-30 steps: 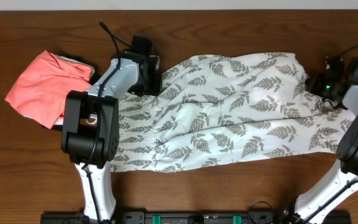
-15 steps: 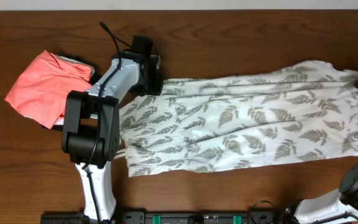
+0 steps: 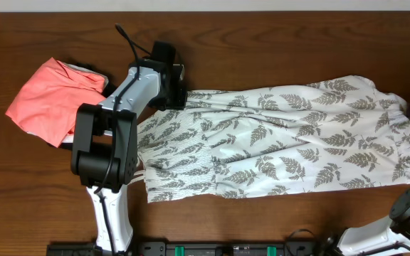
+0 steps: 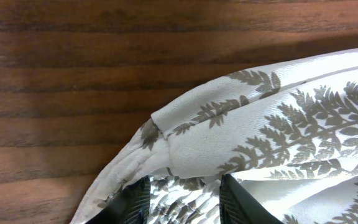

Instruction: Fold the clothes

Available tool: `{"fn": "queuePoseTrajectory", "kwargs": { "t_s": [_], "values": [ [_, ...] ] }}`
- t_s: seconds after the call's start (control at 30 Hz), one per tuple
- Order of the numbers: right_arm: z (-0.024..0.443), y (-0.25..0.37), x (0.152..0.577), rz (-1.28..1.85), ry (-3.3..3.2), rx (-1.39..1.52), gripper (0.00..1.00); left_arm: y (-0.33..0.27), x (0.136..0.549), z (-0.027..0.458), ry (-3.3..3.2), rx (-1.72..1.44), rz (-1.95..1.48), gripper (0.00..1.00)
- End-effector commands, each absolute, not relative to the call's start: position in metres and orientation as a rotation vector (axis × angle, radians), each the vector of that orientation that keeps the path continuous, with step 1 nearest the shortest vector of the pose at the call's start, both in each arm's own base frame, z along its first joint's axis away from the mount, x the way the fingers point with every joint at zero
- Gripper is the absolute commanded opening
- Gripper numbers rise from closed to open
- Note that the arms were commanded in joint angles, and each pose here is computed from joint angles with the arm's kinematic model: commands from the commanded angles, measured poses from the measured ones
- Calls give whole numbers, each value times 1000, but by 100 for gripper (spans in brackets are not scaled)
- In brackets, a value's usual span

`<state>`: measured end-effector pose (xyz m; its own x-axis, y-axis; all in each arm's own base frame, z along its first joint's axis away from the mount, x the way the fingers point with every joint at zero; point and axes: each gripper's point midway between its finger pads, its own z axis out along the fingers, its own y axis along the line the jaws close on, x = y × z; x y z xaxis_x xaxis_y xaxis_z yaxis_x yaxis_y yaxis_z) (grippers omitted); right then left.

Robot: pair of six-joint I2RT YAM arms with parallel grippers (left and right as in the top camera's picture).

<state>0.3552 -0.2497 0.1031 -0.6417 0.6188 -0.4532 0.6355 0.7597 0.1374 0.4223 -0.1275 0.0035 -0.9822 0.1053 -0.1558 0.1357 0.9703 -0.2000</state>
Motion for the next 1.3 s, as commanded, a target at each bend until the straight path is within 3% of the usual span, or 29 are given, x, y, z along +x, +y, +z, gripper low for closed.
{"fn": "queuePoseTrajectory", "kwargs": {
  "t_s": [0.0, 0.23, 0.37, 0.5, 0.67, 0.8, 1.07, 1.1, 1.13, 1.17, 1.2, 1.23, 1.27],
  "values": [
    [122, -247, 374, 50, 2417, 893, 33, -120, 414, -13, 3028, 165, -286, 38],
    [192, -217, 439, 142, 2273, 561, 54, -120, 414, -13, 3028, 165, -286, 38],
    [200, -181, 468, 118, 2267, 358, 63, -120, 414, -13, 3028, 165, -286, 38],
    [170, -155, 488, 89, 2334, 278, 70, -120, 413, -13, 3031, 164, -286, 38],
    [95, -143, 502, 120, 2461, 280, 78, -120, 412, -13, 3037, 164, -285, 38],
    [49, -145, 500, 145, 2537, 311, 79, -120, 412, -13, 3037, 164, -285, 37],
    [13, -145, 482, 172, 2643, 356, 82, -120, 412, -13, 3036, 164, -285, 38],
    [11, -144, 480, 177, 2654, 360, 80, -120, 412, -13, 3036, 164, -285, 38],
    [10, -143, 478, 181, 2665, 362, 72, -120, 412, -13, 3036, 164, -285, 38],
    [9, -142, 476, 184, 2672, 364, 54, -120, 412, -13, 3036, 164, -285, 37],
    [9, -141, 474, 187, 2680, 367, 22, -120, 412, -13, 3036, 164, -285, 37],
    [8, -141, 472, 190, 2688, 369, 1, -120, 411, -13, 3037, 164, -285, 38],
    [9, -140, 472, 191, 2691, 370, 1, -120, 411, -14, 3039, 164, -285, 37]
  ]
}}
